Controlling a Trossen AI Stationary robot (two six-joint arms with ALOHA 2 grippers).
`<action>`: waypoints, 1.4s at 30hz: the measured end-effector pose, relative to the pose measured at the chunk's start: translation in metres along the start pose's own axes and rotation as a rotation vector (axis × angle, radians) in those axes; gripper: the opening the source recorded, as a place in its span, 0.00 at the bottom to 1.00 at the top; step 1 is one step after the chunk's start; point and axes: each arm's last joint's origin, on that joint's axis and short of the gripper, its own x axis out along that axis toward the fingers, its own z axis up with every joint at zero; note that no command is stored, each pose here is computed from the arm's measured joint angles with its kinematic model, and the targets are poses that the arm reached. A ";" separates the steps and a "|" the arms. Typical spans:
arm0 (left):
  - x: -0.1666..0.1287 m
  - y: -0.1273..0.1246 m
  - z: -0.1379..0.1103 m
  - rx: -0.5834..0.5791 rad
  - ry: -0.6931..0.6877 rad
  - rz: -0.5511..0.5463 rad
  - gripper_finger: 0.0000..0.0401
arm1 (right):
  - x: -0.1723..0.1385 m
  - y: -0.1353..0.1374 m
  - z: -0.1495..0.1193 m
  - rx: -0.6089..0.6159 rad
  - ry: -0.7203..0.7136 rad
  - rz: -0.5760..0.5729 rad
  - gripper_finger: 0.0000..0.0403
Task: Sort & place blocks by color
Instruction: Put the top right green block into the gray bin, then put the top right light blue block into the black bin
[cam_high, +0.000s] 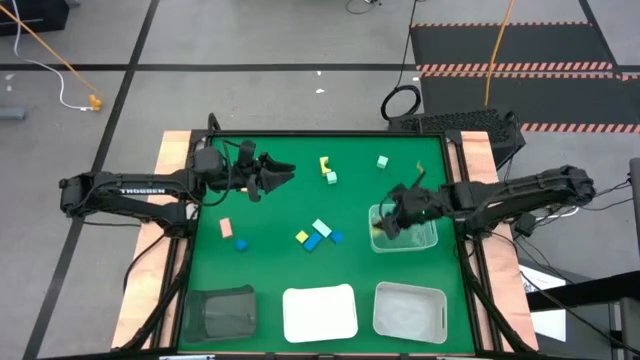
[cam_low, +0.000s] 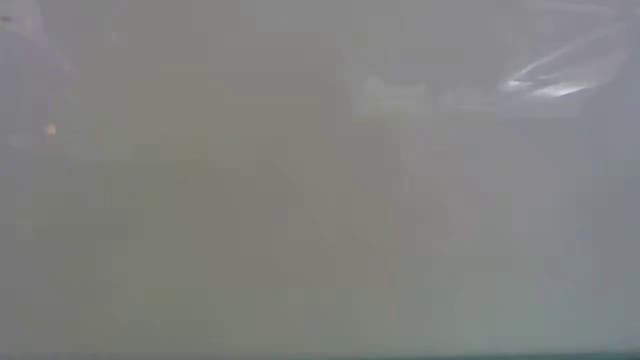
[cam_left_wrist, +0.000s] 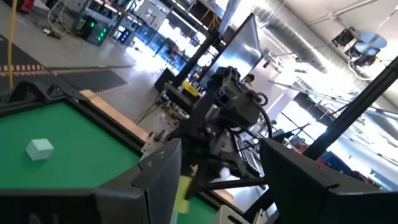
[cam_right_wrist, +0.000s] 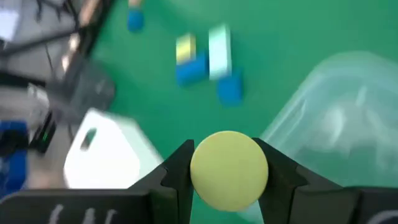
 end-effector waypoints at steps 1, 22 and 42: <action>0.000 0.000 0.000 -0.001 0.001 0.000 0.54 | 0.000 0.002 -0.005 0.014 0.049 0.017 0.27; 0.001 -0.003 -0.008 -0.100 0.045 0.012 0.54 | 0.009 0.025 -0.107 0.072 0.809 0.300 0.44; 0.001 -0.005 -0.018 -0.047 0.088 0.066 0.54 | 0.010 0.030 -0.091 0.157 0.668 0.658 0.56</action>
